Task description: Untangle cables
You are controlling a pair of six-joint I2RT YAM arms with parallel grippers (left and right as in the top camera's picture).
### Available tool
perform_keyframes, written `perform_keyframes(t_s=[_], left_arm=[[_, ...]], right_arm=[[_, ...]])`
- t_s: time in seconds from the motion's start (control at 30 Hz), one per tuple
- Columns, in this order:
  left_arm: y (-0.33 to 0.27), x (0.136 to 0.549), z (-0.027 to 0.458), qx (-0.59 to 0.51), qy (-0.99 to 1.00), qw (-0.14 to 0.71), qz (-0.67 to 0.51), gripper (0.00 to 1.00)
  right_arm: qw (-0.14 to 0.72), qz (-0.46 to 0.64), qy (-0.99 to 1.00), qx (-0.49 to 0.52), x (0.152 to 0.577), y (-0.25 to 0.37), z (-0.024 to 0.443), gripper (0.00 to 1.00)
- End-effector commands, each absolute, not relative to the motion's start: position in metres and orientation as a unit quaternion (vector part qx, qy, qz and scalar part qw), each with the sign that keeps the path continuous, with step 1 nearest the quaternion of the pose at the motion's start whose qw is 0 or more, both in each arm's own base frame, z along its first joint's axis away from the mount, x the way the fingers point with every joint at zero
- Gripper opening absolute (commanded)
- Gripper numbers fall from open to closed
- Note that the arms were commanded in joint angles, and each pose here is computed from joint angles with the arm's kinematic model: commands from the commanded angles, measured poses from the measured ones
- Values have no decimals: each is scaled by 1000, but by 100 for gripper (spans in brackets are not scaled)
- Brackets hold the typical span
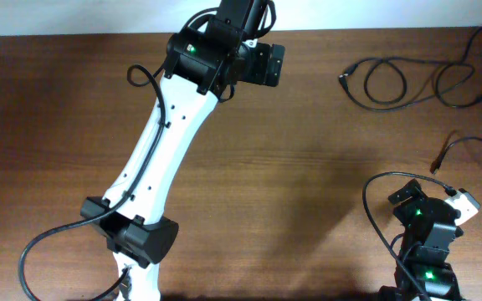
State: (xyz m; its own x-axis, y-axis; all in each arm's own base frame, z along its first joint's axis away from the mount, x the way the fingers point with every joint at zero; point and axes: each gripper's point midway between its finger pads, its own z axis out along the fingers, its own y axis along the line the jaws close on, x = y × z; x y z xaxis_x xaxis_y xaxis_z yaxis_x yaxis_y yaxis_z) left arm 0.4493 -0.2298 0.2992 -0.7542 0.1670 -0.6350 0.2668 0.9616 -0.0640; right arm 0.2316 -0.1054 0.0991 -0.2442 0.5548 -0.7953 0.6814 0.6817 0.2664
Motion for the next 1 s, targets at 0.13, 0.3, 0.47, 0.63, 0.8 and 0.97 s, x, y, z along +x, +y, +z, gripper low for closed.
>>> perform_keyframes(t_s=[0.13,0.3,0.47,0.63,0.8,0.97], left_arm=[[-233,437,285,129,943,292,-90,99],[-235,452,296,128,932,328,-87,99],[-252,484,334,130,890,422,-118,99],[-265,478,418,194,807,554,-69,99],[-250,453,449,174,796,579,-36,99],[-237,435,444,173,795,580,-34,99]], right_arm=[[471,-73,785,396,230,-106,97,99],[471,-73,785,396,230,-106,97,99],[471,-73,785,396,230,-106,97,99],[471,-73,785,396,230,-106,97,99],[471,-73,785,396,230,-106,97,99],[471,-73,785,396,230,-106,97,99]])
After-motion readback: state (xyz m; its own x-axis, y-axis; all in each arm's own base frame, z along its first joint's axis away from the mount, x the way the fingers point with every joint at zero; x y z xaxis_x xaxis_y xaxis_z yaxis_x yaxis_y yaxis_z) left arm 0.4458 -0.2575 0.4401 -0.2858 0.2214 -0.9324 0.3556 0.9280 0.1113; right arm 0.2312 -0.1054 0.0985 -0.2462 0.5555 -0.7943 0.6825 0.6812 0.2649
